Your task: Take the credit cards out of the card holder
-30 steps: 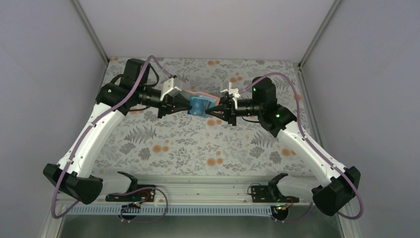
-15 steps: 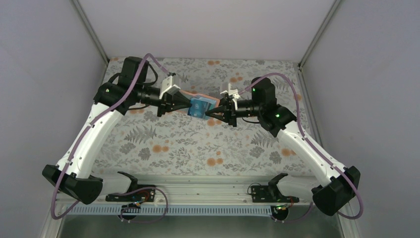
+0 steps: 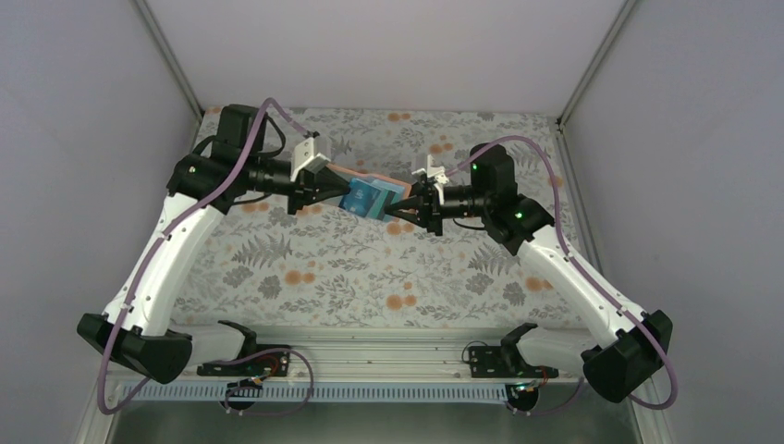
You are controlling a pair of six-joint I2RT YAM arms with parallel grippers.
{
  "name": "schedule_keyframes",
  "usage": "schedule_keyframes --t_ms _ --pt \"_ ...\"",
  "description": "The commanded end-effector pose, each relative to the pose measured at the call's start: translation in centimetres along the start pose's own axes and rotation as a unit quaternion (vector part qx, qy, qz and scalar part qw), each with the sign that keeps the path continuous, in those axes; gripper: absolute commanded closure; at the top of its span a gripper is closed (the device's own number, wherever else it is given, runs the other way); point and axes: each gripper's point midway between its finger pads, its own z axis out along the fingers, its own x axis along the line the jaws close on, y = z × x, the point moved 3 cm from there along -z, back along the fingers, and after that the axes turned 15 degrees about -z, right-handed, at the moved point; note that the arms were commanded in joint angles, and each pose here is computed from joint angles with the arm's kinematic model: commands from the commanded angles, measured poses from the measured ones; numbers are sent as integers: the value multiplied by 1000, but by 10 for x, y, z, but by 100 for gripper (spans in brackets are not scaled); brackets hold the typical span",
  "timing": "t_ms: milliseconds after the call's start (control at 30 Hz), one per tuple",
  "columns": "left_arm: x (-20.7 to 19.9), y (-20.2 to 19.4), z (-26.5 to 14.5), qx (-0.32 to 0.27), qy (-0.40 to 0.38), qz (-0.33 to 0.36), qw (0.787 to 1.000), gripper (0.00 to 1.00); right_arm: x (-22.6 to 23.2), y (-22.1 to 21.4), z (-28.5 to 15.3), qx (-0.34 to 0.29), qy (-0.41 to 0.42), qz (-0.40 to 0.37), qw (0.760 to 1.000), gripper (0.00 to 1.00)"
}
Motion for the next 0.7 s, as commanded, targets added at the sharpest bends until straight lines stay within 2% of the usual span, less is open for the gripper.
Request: schedule_keyframes --t_ms 0,233,433,667 --pt "1 6 -11 -10 25 11 1000 98 6 5 -6 -8 7 -10 1000 96" --pt "10 5 -17 -16 52 3 999 98 3 4 -8 -7 -3 -4 1000 96" --pt "16 -1 -7 -13 36 -18 999 98 4 8 -5 -21 24 1 999 96" --pt "27 11 -29 -28 100 3 995 98 -2 1 -8 0 -11 3 1000 96"
